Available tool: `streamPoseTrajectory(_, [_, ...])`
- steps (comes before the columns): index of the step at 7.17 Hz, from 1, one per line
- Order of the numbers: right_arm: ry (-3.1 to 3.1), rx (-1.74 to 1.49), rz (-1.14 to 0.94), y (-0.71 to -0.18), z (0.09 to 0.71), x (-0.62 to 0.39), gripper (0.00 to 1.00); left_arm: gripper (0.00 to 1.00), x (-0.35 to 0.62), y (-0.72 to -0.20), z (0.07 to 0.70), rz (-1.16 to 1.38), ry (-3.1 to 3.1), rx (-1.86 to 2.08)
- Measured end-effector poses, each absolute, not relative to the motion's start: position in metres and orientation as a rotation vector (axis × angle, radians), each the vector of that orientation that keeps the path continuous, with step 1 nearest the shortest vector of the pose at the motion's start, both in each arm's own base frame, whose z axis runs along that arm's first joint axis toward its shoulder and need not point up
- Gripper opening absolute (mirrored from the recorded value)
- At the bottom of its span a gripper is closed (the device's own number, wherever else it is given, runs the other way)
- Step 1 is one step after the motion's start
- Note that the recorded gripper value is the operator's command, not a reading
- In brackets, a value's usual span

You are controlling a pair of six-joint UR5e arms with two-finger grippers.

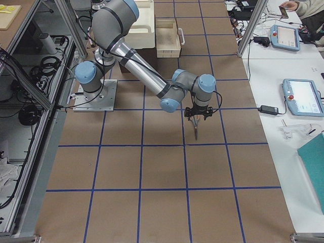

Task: Put scissors in drawer and close it
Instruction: 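Lower the right gripper and close it on the scissors' pivot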

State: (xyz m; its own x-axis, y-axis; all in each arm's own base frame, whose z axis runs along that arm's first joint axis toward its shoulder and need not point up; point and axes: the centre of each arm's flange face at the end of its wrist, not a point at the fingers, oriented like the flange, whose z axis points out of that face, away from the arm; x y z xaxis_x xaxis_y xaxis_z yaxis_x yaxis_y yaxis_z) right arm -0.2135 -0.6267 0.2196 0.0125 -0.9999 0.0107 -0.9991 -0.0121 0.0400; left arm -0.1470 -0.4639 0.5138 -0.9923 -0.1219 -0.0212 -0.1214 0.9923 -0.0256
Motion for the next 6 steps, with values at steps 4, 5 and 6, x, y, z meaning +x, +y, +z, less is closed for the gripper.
streamPoseTrajectory(4, [-2.188,2.240,-0.047,-0.631,0.191,-0.216,0.93,1.00,-0.147,-0.464,0.514,-0.038,3.113,-0.189])
streamPoseTrajectory(5, [-2.188,2.240,-0.048,-0.632,0.188,-0.217,0.92,1.00,-0.147,-0.464,0.514,-0.038,3.113,-0.189])
streamPoseTrajectory(6, [-2.189,2.240,-0.052,-0.632,0.186,-0.217,0.92,1.00,-0.147,-0.464,0.514,-0.038,3.113,-0.189])
